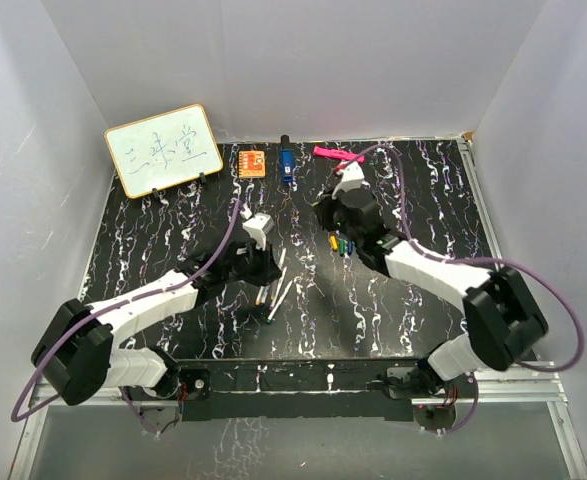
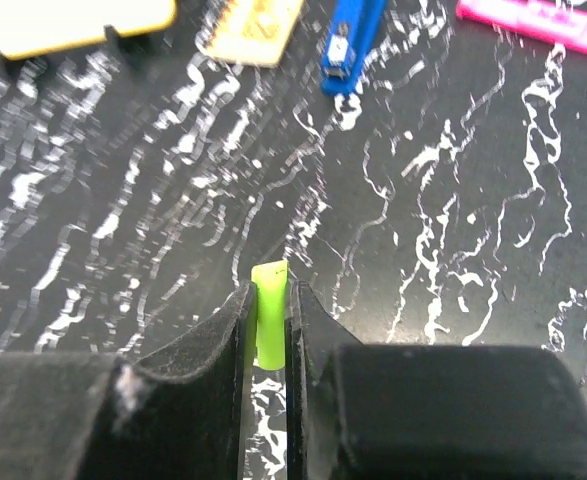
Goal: Insert the pens into the pen caps
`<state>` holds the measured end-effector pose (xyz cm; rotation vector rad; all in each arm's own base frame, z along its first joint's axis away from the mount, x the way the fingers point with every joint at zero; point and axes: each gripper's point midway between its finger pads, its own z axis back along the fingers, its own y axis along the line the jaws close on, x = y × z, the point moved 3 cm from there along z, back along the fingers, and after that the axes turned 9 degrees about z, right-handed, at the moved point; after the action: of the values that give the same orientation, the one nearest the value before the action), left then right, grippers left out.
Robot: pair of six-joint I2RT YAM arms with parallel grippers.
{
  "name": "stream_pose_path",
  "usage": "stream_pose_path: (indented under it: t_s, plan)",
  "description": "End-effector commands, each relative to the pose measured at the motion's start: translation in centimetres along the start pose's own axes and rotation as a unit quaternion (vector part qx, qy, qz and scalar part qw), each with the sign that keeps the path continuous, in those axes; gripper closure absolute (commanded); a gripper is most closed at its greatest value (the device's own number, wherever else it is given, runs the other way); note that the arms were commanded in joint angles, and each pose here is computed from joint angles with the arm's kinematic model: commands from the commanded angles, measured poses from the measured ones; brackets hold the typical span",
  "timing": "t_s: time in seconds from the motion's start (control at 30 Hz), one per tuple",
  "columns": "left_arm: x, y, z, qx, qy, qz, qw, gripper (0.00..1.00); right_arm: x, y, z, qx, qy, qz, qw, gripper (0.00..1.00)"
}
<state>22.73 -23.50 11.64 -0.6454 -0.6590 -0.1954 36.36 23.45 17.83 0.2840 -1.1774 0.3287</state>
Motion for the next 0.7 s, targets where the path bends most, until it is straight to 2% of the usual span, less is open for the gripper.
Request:
stream_pose_path:
  t_s: [0.0, 0.1, 0.17, 0.37, 0.67]
  plan:
    - [0.9, -3.1, -0.4, -0.074, -0.033, -0.009, 0.997, 1.00, 5.2, 1.1, 3.5, 0.066, -0.154, -0.038, 0.985, 1.00]
    - [1.1, -4.7, -0.9, -0.118, -0.038, 0.006, 0.992, 1.00, 6.3, 1.9, 6.4, 0.111, -0.228, -0.051, 0.966, 1.00]
    - [1.1, -5.8, -1.2, -0.138, -0.038, 0.008, 0.990, 1.00, 6.5, 2.3, 7.8, 0.134, -0.254, -0.058, 0.956, 1.00]
    - [2.1, -8.0, -1.3, -0.190, -0.064, 0.022, 0.979, 1.00, 6.5, 3.4, 10.4, 0.186, -0.282, -0.075, 0.938, 1.00]
    - [3.5, -10.5, -0.3, -0.255, -0.089, 0.037, 0.962, 1.00, 5.6, 3.4, 12.9, 0.211, -0.311, -0.113, 0.920, 1.00]
